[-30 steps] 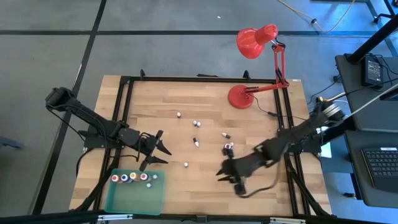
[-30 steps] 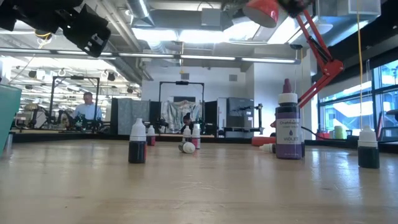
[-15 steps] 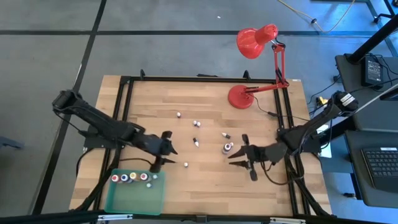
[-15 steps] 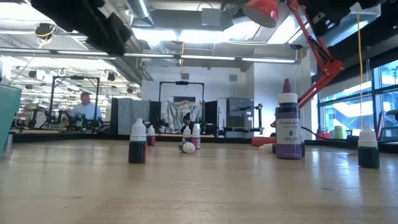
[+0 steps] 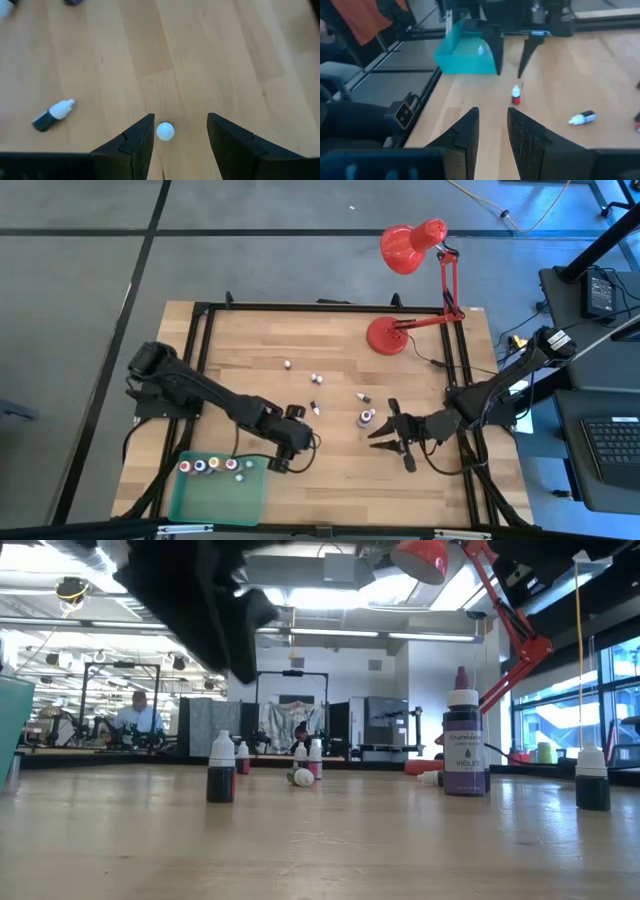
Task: Pick & Place food coloring
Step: Put the orange food coloring into the blue bin
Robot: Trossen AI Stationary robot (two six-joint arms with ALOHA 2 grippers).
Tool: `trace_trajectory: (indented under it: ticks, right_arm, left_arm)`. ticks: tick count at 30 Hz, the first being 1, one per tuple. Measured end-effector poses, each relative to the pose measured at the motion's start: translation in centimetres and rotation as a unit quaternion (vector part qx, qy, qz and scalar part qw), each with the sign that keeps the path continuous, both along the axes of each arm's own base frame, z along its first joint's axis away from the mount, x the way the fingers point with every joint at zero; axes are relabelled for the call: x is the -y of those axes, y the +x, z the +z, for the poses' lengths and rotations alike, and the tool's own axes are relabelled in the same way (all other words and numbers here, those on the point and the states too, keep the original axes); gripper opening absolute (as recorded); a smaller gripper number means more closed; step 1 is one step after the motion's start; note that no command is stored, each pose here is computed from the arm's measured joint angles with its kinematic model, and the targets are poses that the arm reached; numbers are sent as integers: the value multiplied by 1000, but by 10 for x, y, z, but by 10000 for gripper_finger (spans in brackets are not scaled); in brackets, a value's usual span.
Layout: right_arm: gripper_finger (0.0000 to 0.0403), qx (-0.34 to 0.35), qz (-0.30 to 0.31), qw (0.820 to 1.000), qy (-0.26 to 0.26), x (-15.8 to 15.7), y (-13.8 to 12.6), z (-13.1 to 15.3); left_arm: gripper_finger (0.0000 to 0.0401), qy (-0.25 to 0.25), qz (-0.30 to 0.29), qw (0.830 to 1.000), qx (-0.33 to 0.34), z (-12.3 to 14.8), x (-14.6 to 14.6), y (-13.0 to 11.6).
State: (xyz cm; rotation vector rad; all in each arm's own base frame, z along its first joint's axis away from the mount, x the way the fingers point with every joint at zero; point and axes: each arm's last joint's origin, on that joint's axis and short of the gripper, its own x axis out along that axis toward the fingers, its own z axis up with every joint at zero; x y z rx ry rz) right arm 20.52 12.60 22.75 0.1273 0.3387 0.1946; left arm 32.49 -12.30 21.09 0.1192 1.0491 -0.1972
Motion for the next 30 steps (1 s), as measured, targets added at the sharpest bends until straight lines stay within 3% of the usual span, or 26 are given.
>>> trace_trajectory:
  ticks: [6,16,30]
  right_arm:
    - [103,-14,0,1000,5,-3,2,-6]
    - [104,-31,-10,999,21,-4,5,-12]
    - [104,-34,-11,999,33,-4,5,-12]
  left_arm:
    - [177,11,13,999,-47,-26,2,6]
    - [177,22,31,997,-68,-46,1,12]
    - [177,20,28,997,-67,-47,3,12]
